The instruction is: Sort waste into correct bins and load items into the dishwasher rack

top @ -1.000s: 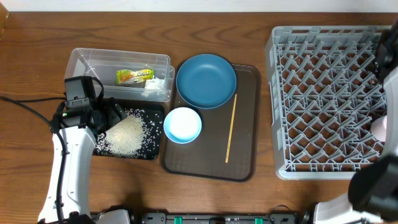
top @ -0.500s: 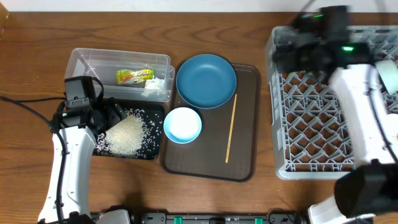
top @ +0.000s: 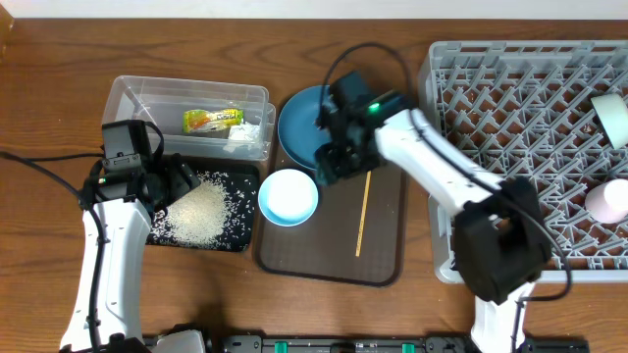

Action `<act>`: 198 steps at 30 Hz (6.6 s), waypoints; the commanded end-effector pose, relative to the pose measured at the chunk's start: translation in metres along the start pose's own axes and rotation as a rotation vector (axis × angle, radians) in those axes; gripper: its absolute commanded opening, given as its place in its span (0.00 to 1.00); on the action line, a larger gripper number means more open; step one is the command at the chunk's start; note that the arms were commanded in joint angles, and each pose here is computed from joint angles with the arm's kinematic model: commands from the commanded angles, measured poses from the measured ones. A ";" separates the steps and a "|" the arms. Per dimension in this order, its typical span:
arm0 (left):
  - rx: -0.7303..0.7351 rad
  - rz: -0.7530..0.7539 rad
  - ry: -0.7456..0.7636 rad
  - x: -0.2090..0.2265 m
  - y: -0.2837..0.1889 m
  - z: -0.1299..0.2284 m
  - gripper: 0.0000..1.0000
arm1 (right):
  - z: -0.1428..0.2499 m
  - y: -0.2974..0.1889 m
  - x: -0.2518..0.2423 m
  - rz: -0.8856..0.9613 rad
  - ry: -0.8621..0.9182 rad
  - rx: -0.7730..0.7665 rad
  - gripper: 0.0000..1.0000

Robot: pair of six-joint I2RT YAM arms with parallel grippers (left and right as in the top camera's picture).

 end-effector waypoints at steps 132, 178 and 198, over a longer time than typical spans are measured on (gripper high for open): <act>-0.019 -0.003 -0.006 0.000 -0.004 -0.004 0.91 | 0.072 -0.162 -0.300 1.447 0.501 0.021 0.03; -0.019 -0.003 -0.006 0.000 -0.004 -0.004 0.91 | -0.031 -0.044 -0.126 0.262 0.152 -0.318 0.52; -0.019 -0.003 -0.006 0.000 -0.004 -0.004 0.91 | -0.029 -0.093 -0.137 0.502 0.215 -0.396 0.01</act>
Point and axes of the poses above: each gripper's point midway between its finger pads, its own y axis out along the fingers, its own x axis along the line the jaws close on, z = x × y, the point moved 8 cm from there along -y, back along the fingers, and after that the axes turned 12 degrees about -y, right-handed, at the moved point
